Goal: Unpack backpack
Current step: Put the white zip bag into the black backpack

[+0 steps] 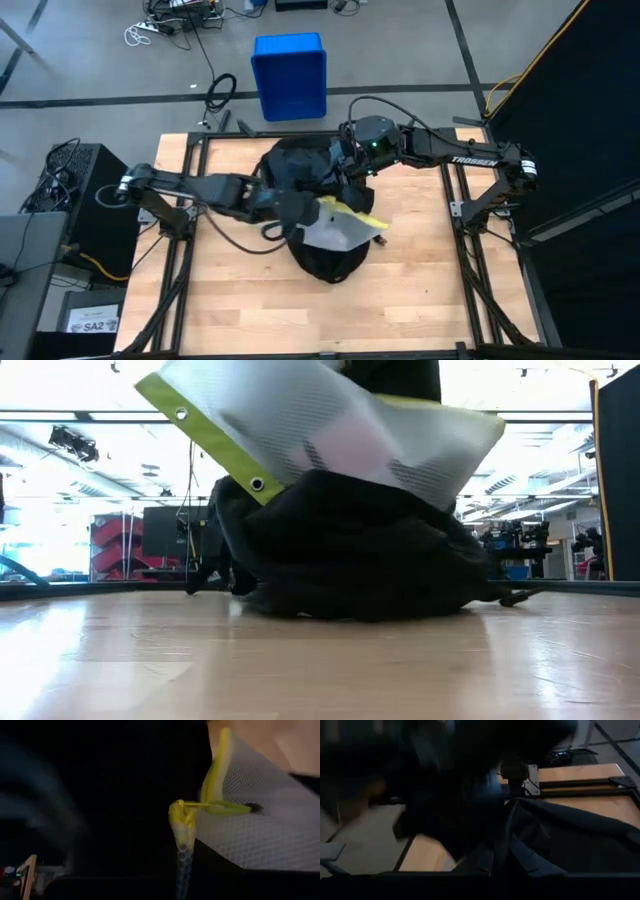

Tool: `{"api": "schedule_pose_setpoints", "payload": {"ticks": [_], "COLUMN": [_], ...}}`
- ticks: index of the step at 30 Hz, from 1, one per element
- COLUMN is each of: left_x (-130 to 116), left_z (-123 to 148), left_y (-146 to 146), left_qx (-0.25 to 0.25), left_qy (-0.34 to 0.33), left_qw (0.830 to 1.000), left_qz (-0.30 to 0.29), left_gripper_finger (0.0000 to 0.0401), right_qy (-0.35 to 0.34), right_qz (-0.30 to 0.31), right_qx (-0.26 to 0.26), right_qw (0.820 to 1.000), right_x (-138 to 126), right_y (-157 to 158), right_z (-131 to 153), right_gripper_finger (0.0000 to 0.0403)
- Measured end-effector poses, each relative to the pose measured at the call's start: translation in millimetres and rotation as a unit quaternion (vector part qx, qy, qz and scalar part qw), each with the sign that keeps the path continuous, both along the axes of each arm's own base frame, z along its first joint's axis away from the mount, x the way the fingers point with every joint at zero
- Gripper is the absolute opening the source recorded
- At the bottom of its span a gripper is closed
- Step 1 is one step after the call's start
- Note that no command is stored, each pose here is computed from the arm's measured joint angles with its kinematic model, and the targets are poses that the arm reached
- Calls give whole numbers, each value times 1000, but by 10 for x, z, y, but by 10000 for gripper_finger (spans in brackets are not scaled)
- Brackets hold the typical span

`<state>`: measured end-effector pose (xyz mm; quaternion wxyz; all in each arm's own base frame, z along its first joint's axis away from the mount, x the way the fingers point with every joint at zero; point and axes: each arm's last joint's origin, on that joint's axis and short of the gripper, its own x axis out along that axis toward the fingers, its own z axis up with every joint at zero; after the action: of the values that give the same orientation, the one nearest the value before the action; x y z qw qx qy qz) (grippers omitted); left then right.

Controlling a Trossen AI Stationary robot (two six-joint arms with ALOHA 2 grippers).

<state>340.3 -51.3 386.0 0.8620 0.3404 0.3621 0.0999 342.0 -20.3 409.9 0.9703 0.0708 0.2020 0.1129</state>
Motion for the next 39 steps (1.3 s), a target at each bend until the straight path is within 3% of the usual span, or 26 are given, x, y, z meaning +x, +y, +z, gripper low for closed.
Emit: {"api": "schedule_pose_setpoints", "payload": {"ticks": [5,8,13,21,30,34,39], "left_x": [219,265,267,238,208,135,-56], "left_z": [-236,-301,-343,-289,-23,278,686], "left_y": [165,198,227,283,339,358,354], "left_qx": [-9,-24,-41,25,68,93,69], "left_qy": [26,38,51,40,5,-19,-57], "left_qw": [999,999,998,996,993,988,987], "left_qz": [35,27,20,71,100,120,133], "left_gripper_finger": [1,16,79,181,210,210,209], "right_qy": [35,82,177,208,194,196,207], "right_qz": [-21,-37,-51,-75,-86,-90,-95], "right_qx": [-9,-34,-49,-68,-72,-73,-72], "right_qw": [999,995,982,973,975,974,971], "right_x": [-19,-69,-190,-231,-255,-270,-286], "right_y": [-8,-26,-86,-158,-283,-294,-329], "right_z": [-68,-142,-286,-332,-301,-296,-316], "right_gripper_finger": [0,0,0,0,0,0,0]}}
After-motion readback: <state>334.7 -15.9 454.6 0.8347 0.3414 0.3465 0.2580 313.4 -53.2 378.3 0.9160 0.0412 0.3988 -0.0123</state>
